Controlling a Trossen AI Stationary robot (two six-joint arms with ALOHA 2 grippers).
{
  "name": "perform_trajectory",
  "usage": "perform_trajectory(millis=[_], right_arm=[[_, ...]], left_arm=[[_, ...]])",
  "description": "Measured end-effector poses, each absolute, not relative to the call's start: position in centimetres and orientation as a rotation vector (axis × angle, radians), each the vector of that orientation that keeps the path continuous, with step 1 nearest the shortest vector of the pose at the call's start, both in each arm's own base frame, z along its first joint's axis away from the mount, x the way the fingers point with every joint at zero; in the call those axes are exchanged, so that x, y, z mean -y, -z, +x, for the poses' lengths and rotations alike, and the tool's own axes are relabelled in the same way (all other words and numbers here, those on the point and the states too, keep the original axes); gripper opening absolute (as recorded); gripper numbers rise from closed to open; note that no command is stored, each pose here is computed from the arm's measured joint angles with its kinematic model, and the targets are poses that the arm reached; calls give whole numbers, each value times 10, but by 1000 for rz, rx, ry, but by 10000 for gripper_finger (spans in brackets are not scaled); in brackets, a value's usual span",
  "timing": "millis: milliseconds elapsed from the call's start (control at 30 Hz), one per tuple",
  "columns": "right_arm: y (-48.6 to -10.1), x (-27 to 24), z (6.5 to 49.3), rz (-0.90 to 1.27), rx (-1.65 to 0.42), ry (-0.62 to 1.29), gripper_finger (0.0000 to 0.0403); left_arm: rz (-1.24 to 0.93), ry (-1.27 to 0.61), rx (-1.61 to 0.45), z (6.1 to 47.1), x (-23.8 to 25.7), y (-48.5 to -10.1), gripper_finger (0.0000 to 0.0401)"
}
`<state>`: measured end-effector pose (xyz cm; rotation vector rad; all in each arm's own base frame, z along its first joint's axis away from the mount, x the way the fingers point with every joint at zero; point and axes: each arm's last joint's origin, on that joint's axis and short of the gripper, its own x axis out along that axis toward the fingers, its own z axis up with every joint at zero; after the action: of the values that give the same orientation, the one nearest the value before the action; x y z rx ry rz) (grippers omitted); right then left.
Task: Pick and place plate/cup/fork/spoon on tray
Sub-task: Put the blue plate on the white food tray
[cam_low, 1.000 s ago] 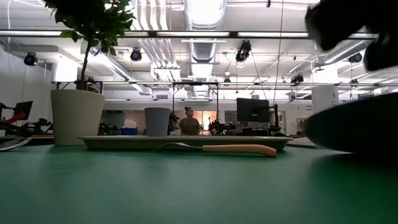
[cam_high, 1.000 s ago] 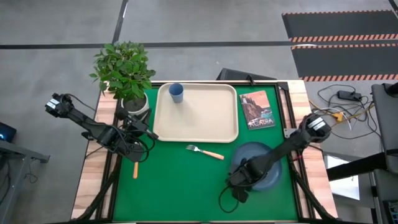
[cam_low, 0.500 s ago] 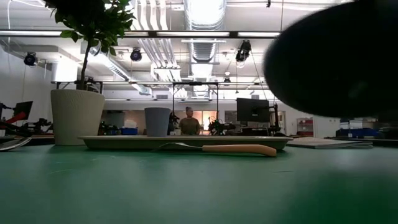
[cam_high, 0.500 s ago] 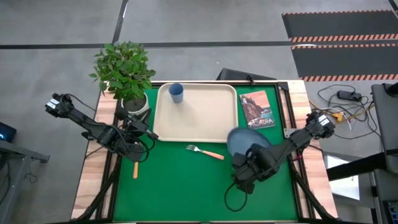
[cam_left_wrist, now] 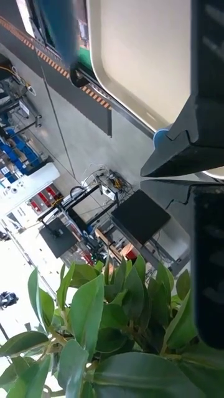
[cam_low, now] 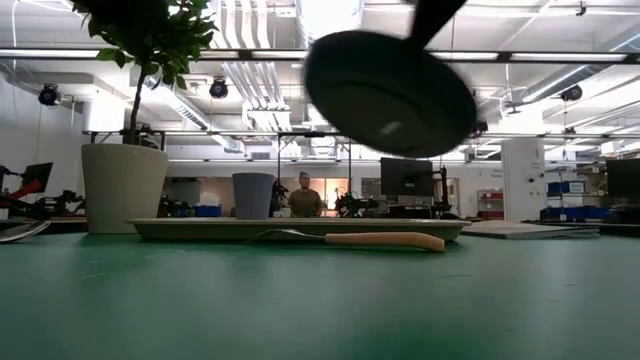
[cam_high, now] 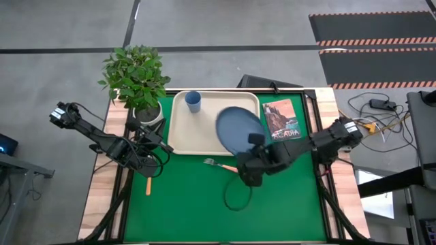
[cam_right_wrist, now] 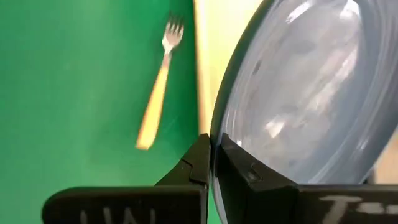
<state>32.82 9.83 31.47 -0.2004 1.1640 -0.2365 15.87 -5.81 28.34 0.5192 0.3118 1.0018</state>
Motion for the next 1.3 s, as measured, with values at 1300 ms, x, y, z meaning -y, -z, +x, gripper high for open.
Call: perform_trajectory(millis=[1300], right_arm=[[-161, 36, 402, -278, -1457, 110, 9]], left_arm=[[531, -1007, -313, 158, 58, -284, 0]])
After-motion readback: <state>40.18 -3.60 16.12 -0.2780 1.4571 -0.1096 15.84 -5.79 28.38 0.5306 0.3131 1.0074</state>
